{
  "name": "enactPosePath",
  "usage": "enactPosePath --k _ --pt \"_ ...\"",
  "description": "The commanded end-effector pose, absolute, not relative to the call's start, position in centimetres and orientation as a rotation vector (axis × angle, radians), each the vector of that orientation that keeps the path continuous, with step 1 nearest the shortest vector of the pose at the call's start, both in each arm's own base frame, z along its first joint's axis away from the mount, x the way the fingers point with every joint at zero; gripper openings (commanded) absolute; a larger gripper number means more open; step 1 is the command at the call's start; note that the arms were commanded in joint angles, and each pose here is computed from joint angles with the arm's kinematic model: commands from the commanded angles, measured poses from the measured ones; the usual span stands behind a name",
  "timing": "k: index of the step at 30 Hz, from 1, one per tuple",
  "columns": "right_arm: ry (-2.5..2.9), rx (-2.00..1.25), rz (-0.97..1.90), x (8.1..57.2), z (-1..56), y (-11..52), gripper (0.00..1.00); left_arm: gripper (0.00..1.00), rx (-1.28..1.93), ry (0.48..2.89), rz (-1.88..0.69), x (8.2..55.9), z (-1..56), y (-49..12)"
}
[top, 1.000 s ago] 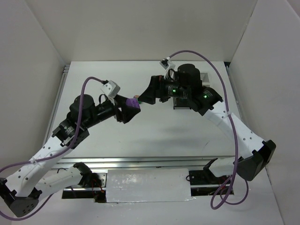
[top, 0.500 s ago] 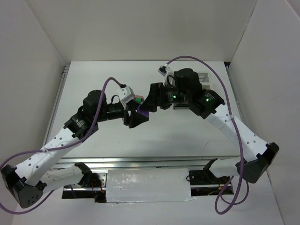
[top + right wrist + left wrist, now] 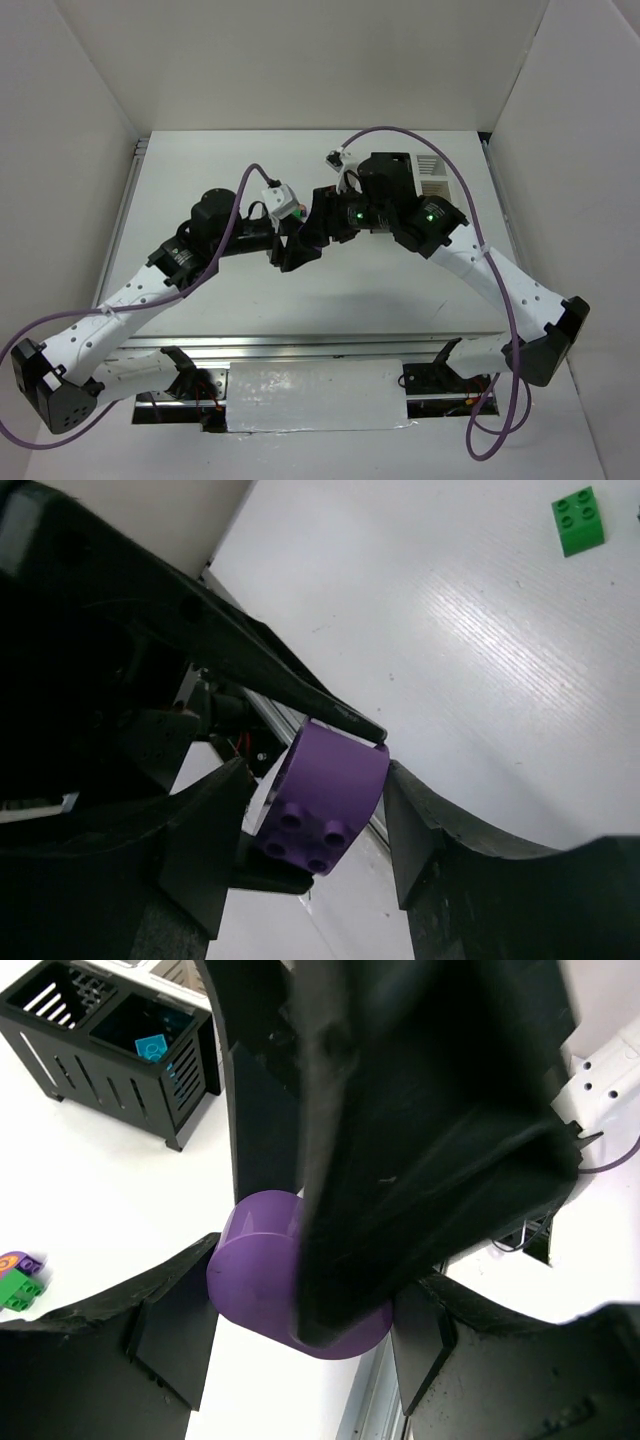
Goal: Sort the legos into containers by color
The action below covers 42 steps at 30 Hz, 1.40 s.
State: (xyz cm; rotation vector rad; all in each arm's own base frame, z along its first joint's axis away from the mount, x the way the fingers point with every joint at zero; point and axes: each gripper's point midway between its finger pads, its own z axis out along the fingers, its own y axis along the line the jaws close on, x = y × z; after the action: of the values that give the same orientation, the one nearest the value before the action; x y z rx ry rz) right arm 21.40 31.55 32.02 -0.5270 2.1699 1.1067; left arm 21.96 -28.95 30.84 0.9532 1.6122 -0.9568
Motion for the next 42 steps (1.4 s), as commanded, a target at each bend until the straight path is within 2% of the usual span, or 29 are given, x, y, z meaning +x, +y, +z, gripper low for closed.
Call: enactPosePath --k 1,5,6,7,9,11,12,14,17,18,25,29,38,42 --pt "2.216 -0.503 1.04 21.5 30.8 31.8 0.62 0.01 0.943 1.432 -0.932 22.5 35.8 -29.5" --pt "2.239 -0.503 1.016 21.8 30.2 32.2 0.4 0.01 0.93 1.419 -0.917 22.6 36.2 -29.4" --pt "2.25 -0.52 1.019 21.6 29.9 32.5 0.3 0.02 0.925 1.423 -0.908 22.8 36.0 -29.2" --pt "2.25 -0.524 1.019 21.6 29.9 32.7 0.24 0.02 0.915 1.425 -0.897 22.9 36.0 -29.1" --pt "2.262 -0.534 1.018 21.5 29.6 32.9 0.0 0.06 0.899 1.427 -0.881 23.2 36.0 -28.9" --pt "2.259 -0.545 1.024 21.4 29.6 33.1 0.0 0.14 0.891 1.433 -0.88 23.3 36.0 -28.9" --pt "2.246 -0.543 1.036 21.5 29.8 33.3 0.0 0.29 0.882 1.435 -0.875 23.5 36.1 -28.9" --pt "2.206 -0.548 1.086 21.1 30.6 33.6 0.0 0.5 0.85 1.451 -0.866 23.8 36.1 -28.6" --pt "2.174 -0.547 1.122 20.8 31.1 33.7 0.0 0.9 0.784 1.486 -0.832 24.4 35.6 -27.9" --pt "2.152 -0.54 1.133 20.9 31.6 33.7 0.0 1.0 0.777 1.487 -0.826 24.5 35.4 -27.8" --pt "2.147 -0.488 1.089 22.0 31.1 33.4 0.0 0.99 0.697 1.486 -0.799 25.0 36.3 -26.9" --pt "2.152 -0.352 0.987 25.0 29.8 31.7 0.0 1.0 0.538 1.541 -0.709 26.6 37.0 -24.9" --pt "2.127 -0.141 0.911 29.6 28.4 28.1 0.0 1.0 0.497 1.522 -0.72 25.7 38.3 -23.9" --pt "2.1 0.031 0.747 33.8 27.1 23.4 0.0 1.0 0.352 1.549 -0.679 26.6 39.3 -22.2"
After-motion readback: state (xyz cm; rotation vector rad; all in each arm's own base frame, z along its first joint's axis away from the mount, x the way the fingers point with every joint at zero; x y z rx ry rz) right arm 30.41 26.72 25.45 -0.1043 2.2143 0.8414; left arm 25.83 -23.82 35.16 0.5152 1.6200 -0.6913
